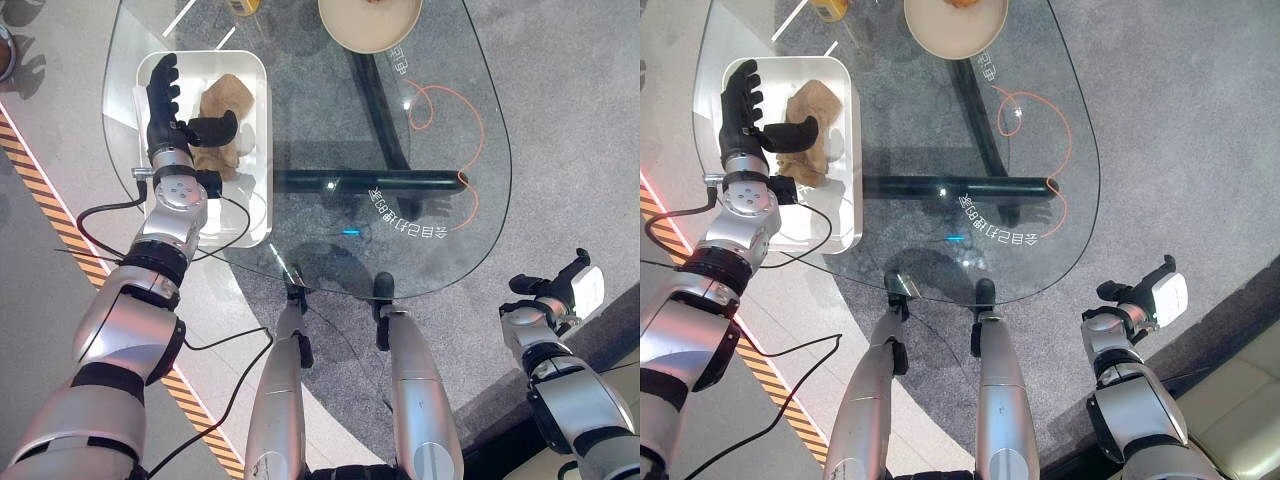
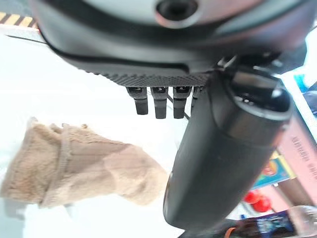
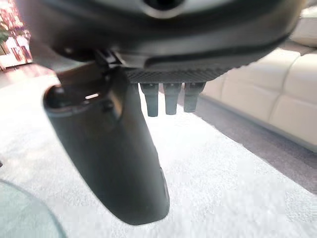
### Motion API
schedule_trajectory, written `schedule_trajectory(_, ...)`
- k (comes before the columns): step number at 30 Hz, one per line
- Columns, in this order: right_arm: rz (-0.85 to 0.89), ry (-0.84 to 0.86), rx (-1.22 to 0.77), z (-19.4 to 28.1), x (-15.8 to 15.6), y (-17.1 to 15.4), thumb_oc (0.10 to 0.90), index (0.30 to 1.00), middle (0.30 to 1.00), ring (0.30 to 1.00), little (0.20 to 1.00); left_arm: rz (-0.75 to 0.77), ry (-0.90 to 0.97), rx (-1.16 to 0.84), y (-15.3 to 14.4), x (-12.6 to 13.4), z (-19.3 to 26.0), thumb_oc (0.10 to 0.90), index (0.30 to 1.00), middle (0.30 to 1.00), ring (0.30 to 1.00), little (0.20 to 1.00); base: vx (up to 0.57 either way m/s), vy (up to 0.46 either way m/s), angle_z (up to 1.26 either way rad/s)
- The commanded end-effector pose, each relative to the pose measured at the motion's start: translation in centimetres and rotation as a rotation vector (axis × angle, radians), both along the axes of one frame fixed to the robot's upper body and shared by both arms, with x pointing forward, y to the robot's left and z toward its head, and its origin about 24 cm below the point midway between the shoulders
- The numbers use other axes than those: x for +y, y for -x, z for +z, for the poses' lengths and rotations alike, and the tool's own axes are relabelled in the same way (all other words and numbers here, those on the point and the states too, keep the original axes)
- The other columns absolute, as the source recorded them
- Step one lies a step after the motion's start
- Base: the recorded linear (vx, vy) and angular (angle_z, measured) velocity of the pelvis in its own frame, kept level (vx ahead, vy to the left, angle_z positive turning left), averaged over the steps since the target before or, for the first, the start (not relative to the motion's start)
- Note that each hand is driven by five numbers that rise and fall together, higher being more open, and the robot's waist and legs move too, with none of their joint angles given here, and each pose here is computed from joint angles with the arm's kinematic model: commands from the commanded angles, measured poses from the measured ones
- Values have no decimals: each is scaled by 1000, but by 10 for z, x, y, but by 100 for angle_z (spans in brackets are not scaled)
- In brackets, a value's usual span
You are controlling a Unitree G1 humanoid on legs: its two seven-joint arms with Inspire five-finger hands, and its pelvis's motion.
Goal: Wipe the table with a cloth and put it in the basket.
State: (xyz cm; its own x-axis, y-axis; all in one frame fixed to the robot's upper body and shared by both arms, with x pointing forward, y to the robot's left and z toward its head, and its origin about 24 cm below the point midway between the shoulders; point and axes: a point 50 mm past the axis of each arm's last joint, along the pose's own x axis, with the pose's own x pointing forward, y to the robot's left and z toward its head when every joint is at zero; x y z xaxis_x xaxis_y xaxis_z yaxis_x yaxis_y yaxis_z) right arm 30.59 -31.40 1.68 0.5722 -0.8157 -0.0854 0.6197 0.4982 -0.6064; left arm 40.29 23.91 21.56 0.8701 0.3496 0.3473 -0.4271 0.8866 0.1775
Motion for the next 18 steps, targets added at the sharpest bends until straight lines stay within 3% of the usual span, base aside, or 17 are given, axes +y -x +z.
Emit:
schedule_trajectory(1,-54,-37,32,-15,-13,20,800,900,900,900,900,39,39,-259,19,34,55,800,900,900,900,900,-38,-23,-2)
schedule_trajectory(5,-53,-78,88,-30,-18,35,800,900,900,900,900,29,70,-201,24,47,31,800,900,900,900,900,15,-22,-7)
schedule_trajectory(11,-9,-110,256,-67,-24,79,800,900,900,900,900,-7,115,-7,44,67,-48,800,900,900,900,900,71,-11,-3)
schedule_trajectory(12,-13,-131,305,-82,-23,99,800,900,900,900,900,-21,143,76,58,68,-88,800,900,900,900,900,144,-8,1)
schedule_trajectory(18,-9,-174,457,-114,-16,148,800,900,900,900,900,17,253,328,111,71,-187,800,900,900,900,900,157,-1,11)
